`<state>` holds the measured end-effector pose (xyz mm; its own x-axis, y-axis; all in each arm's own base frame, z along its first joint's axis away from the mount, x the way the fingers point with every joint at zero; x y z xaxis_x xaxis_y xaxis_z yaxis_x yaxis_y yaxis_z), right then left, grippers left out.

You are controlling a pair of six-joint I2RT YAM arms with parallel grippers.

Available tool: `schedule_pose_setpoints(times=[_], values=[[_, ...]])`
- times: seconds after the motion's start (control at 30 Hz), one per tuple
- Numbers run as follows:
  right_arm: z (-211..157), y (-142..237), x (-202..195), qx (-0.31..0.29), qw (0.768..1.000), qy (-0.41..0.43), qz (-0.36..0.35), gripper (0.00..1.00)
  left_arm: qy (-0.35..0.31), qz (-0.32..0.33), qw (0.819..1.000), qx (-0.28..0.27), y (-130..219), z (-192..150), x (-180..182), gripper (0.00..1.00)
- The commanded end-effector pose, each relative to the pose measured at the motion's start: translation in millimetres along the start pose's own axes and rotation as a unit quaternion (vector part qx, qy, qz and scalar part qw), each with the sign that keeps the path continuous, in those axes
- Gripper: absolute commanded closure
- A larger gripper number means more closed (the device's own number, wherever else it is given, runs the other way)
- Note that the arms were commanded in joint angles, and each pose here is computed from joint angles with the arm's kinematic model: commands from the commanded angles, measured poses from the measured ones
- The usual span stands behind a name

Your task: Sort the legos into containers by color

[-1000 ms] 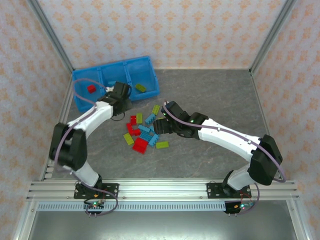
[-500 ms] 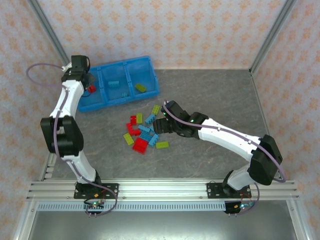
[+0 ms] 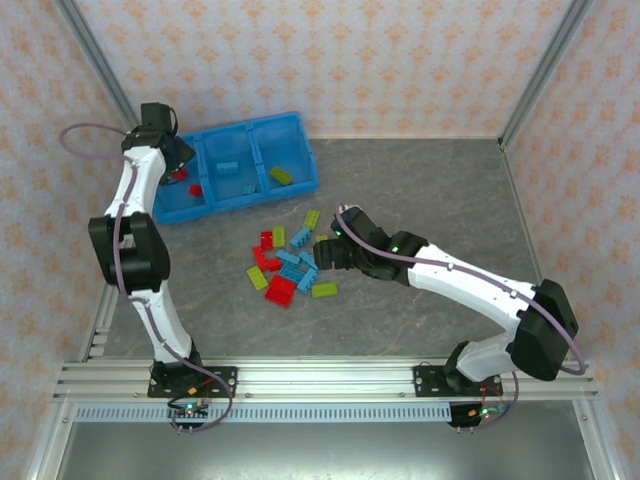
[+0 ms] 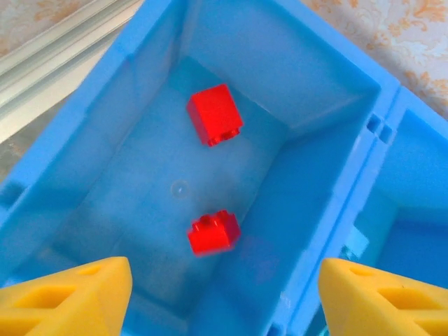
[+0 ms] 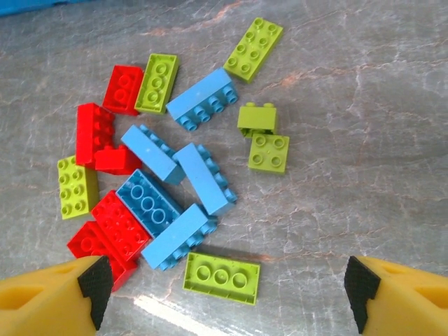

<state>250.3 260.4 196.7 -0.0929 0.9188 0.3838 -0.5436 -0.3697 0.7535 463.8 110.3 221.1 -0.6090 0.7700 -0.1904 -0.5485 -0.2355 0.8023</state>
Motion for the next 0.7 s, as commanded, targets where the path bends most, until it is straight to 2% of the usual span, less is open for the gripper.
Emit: schedule_pose_setpoints(times=[0.0,0.1,0.17,0.27,0.37,0.4,0.47,0.57,0.67], values=[[17.7,-8.5,-15.8,-0.04,0.998,-0.047,-0.03,0.1,-0.007,-0.09,0.995,-0.046,82.4,-9.4,-25.1,0.32],[26.7,-25.9,-21.8,-0.026,0.995,-0.091,-0.017,0.1,-0.089,-0.144,0.984,-0.061,135.0,-53.6,-50.5,0.34],[33.1,-37.9,-20.7,-0.018,0.993,-0.113,-0.003,0.09,-0.16,-0.176,0.969,-0.065,166.0,-89.4,-66.9,0.35],[43.1,-59.9,-19.3,-0.014,0.993,-0.118,-0.025,0.1,-0.301,-0.23,0.924,-0.053,206.9,-145.3,-84.2,0.35],[52.8,-87.8,-19.5,-0.002,0.99,-0.112,-0.086,0.12,-0.415,-0.264,0.87,-0.021,232.7,-183.3,-73.8,0.33],[55.9,-98.4,-16.8,0.002,0.989,-0.111,-0.095,0.14,-0.443,-0.27,0.855,-0.013,238.8,-190.8,-65.7,0.31],[60.3,-118.8,-11.9,0.003,0.988,-0.114,-0.102,0.15,-0.481,-0.259,0.838,-0.022,241.7,-196.7,-49.0,0.3],[68.3,-150.2,-9.8,-0.003,0.985,-0.109,-0.13,0.15,-0.508,-0.233,0.828,-0.05,230.7,-203.0,-31.1,0.29],[75.3,-176.4,-9.8,0.002,0.982,-0.085,-0.17,0.18,-0.517,-0.274,0.809,-0.056,224.4,-220.6,-31.6,0.25]])
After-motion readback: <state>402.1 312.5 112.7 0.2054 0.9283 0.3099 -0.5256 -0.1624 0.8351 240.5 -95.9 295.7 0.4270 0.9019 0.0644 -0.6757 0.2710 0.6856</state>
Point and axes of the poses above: each hand's point on the last joint's axis, 136 mm out from that joint toward the fingers, its own y axis back along the fingers, its own x axis along the line the jaws close on, z = x × y, the point moved 3 cm from there along y, back along the fingers, and after that the axes turned 14 degrees about -y, right-handed, at the moved point
